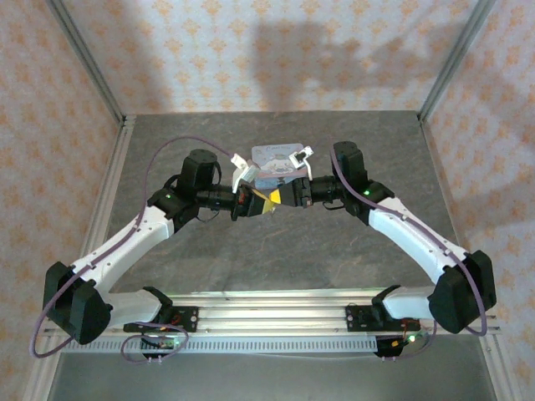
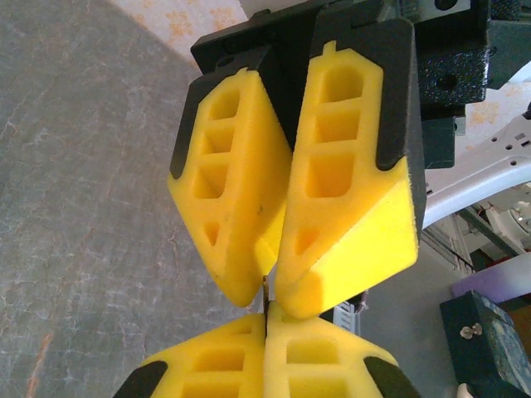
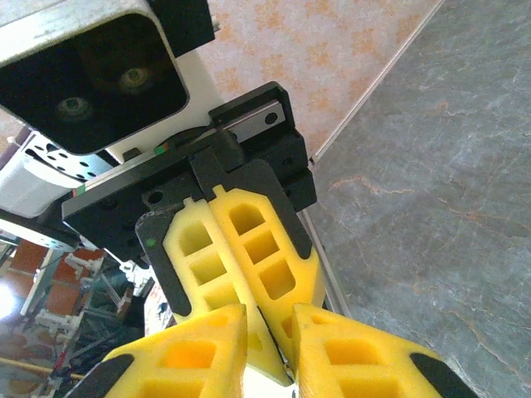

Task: Unlock a padlock with a key

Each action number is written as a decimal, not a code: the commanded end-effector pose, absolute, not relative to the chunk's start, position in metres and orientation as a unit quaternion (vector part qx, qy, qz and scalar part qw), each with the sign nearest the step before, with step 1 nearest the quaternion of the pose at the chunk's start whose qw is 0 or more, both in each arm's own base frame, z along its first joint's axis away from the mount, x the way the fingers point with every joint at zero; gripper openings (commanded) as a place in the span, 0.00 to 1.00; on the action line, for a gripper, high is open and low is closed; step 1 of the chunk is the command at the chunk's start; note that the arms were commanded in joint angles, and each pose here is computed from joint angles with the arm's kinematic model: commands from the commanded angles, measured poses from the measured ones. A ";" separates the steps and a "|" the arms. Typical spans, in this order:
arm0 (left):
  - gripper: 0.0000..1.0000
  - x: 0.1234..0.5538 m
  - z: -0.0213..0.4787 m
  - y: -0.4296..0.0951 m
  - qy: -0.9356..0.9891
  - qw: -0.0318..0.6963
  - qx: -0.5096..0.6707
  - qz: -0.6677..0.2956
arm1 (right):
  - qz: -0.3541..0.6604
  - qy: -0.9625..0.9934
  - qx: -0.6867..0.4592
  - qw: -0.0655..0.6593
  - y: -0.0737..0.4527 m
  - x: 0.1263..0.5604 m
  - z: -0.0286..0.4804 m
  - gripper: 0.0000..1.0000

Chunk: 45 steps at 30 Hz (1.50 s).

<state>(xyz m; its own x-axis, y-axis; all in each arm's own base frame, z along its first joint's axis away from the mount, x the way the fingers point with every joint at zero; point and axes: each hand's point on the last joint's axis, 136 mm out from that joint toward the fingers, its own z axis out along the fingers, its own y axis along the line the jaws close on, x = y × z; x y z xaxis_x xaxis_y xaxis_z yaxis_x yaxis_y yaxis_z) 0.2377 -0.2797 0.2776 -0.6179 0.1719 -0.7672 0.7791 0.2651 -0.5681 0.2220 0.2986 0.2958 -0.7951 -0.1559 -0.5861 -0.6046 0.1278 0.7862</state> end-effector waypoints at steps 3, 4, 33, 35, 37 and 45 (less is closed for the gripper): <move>0.00 0.238 0.298 -0.276 0.717 0.322 0.326 -0.526 | 0.617 0.702 -0.294 0.198 0.296 0.207 0.311 0.22; 0.00 0.238 0.298 -0.276 0.716 0.321 0.326 -0.527 | 0.617 0.703 -0.293 0.197 0.296 0.208 0.311 0.21; 0.00 0.256 0.300 -0.274 0.731 0.337 0.272 -0.528 | 0.585 0.745 -0.243 0.207 0.297 0.235 0.287 0.00; 0.04 0.262 0.299 -0.273 0.736 0.343 0.257 -0.524 | 0.587 0.748 -0.228 0.210 0.299 0.241 0.286 0.00; 0.16 0.267 0.297 -0.272 0.742 0.346 0.242 -0.521 | 0.585 0.753 -0.212 0.214 0.299 0.249 0.285 0.00; 0.41 0.288 0.284 -0.258 0.771 0.355 0.181 -0.497 | 0.567 0.776 -0.151 0.234 0.287 0.275 0.276 0.00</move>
